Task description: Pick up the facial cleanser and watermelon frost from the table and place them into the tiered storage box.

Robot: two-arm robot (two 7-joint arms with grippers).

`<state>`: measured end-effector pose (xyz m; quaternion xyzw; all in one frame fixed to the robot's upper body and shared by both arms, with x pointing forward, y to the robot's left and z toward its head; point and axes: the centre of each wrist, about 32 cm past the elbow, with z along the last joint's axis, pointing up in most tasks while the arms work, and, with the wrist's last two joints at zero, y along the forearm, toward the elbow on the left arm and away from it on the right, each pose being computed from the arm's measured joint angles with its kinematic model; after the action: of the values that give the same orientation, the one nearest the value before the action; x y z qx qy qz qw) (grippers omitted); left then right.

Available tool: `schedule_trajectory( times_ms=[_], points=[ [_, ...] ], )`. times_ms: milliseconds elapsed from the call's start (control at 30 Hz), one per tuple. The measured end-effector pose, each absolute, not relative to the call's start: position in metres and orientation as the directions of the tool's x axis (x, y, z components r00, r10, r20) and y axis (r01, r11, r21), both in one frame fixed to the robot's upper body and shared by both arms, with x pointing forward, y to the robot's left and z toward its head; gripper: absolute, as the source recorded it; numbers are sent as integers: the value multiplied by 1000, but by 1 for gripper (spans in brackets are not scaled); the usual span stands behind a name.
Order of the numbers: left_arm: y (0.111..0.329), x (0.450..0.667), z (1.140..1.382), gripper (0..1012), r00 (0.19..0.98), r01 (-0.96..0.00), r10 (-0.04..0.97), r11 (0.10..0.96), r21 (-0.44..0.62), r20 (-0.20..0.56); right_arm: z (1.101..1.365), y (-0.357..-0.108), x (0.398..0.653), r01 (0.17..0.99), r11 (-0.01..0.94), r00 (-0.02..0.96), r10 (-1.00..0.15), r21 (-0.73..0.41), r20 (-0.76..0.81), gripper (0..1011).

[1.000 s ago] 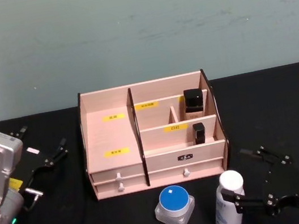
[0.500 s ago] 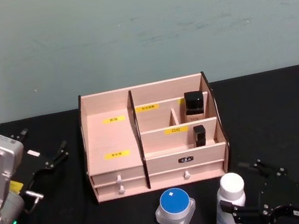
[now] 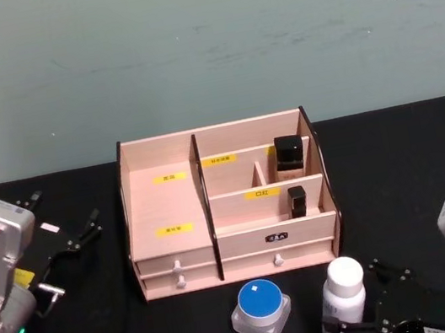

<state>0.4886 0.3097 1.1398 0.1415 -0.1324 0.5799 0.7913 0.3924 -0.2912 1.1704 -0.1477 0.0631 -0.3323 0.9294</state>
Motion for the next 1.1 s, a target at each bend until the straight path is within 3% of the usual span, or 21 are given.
schedule_trajectory(
  times_ms=[767,1100],
  points=[
    [310,489,1140,1010,292,-955,880,287,70,374,1160,-284,406,591,746,781,-625,-308,-15,1003],
    [310,489,1140,1010,292,-955,880,287,70,374,1160,-285,405,590,747,781,-624,-307,-17,786]
  ],
)
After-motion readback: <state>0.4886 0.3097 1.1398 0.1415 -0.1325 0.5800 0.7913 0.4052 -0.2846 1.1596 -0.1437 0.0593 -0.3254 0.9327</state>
